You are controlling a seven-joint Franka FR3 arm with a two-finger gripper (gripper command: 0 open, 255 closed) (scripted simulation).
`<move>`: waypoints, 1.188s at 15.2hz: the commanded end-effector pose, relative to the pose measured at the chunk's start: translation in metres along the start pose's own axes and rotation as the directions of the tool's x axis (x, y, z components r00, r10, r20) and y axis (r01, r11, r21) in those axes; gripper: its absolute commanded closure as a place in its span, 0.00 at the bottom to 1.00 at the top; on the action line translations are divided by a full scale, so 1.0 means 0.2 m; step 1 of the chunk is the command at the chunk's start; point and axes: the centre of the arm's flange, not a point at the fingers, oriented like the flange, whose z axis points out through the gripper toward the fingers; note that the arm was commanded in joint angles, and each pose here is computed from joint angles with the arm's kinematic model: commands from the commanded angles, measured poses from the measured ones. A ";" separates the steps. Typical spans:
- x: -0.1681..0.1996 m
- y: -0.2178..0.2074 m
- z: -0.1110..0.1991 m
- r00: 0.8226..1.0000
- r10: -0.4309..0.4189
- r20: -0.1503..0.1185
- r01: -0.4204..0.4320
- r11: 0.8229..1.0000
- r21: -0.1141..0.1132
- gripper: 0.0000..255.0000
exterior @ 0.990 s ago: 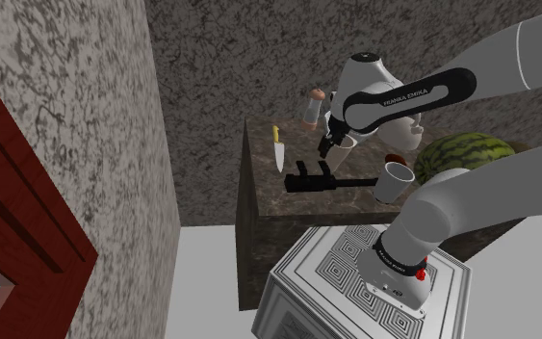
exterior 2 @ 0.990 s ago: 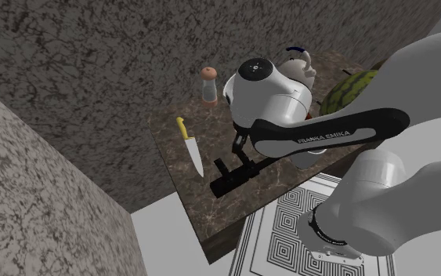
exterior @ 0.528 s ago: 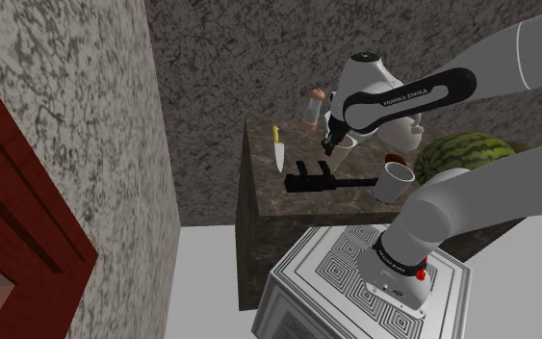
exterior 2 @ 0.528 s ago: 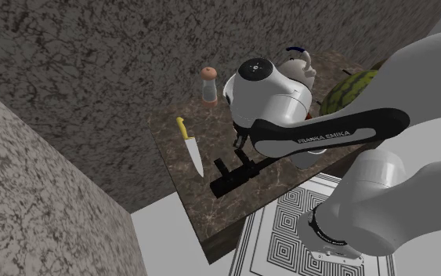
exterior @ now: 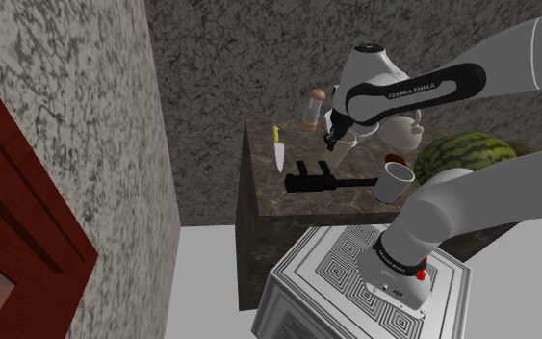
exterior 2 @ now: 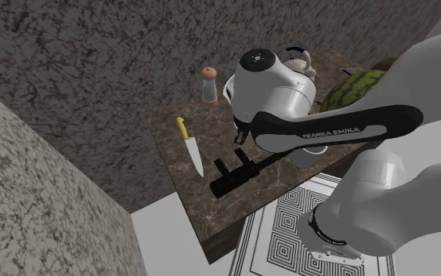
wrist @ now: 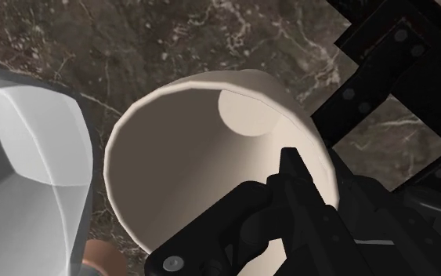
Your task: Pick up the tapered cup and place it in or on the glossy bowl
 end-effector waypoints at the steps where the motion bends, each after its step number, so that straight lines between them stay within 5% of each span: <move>1: 0.01 0.01 -0.05 1.000 0.000 0.000 0.000 1.000 0.000 1.00; 18: 0.03 0.09 -0.49 1.000 0.000 0.000 0.000 1.000 0.000 1.00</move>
